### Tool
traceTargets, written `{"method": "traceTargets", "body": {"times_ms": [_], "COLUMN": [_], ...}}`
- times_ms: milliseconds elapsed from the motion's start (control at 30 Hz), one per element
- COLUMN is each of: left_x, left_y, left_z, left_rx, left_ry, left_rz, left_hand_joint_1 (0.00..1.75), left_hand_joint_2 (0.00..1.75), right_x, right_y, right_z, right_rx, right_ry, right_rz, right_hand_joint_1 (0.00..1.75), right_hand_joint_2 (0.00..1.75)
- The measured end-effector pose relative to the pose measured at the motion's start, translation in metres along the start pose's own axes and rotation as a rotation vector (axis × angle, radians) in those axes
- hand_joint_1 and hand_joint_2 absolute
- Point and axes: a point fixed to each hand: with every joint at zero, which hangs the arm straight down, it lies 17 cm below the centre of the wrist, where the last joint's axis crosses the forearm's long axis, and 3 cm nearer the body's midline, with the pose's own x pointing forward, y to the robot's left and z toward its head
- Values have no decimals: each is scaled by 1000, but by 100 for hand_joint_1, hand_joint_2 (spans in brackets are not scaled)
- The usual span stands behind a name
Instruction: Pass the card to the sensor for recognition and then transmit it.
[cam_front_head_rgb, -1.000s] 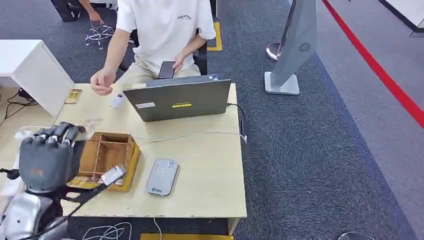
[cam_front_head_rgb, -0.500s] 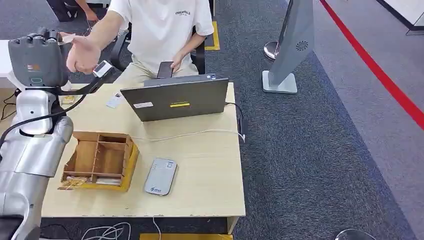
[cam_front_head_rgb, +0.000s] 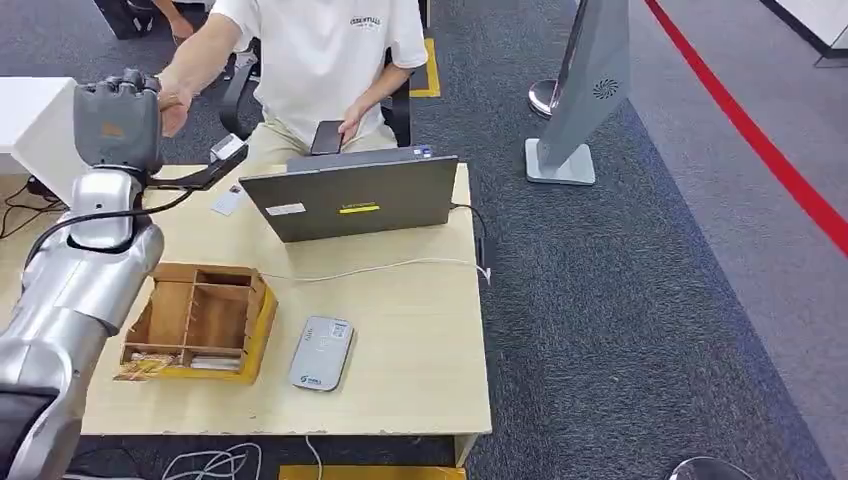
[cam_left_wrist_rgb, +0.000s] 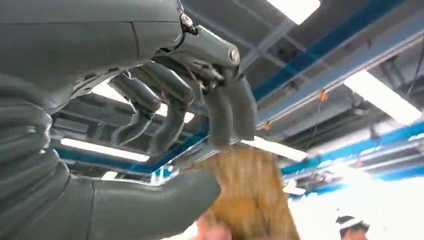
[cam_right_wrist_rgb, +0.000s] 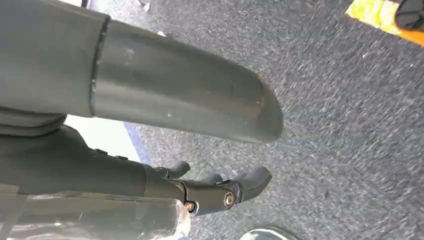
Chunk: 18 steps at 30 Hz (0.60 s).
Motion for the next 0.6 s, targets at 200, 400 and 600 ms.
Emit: {"method": "traceTargets", "body": {"times_ms": [200,400,600], "left_x": [4,10,47], "left_y": [-9,-8,11], "left_z": [10,14,52], "left_rx": [-12,6,113], "left_ry": [-12,-44,-132], "left_rz": [15,22,139], "left_hand_joint_1": [0,0,0], "left_hand_joint_2": [175,175,175], "right_x": [-4,-8,-21], "right_y": [-1,-2,10], "right_z": [1,1,10], "right_rx": [-7,-15,-37], "right_ry": [6,15,51], "right_rz": [-13,-17,-58], "right_hand_joint_1": [0,0,0], "right_hand_joint_2": [0,0,0]}}
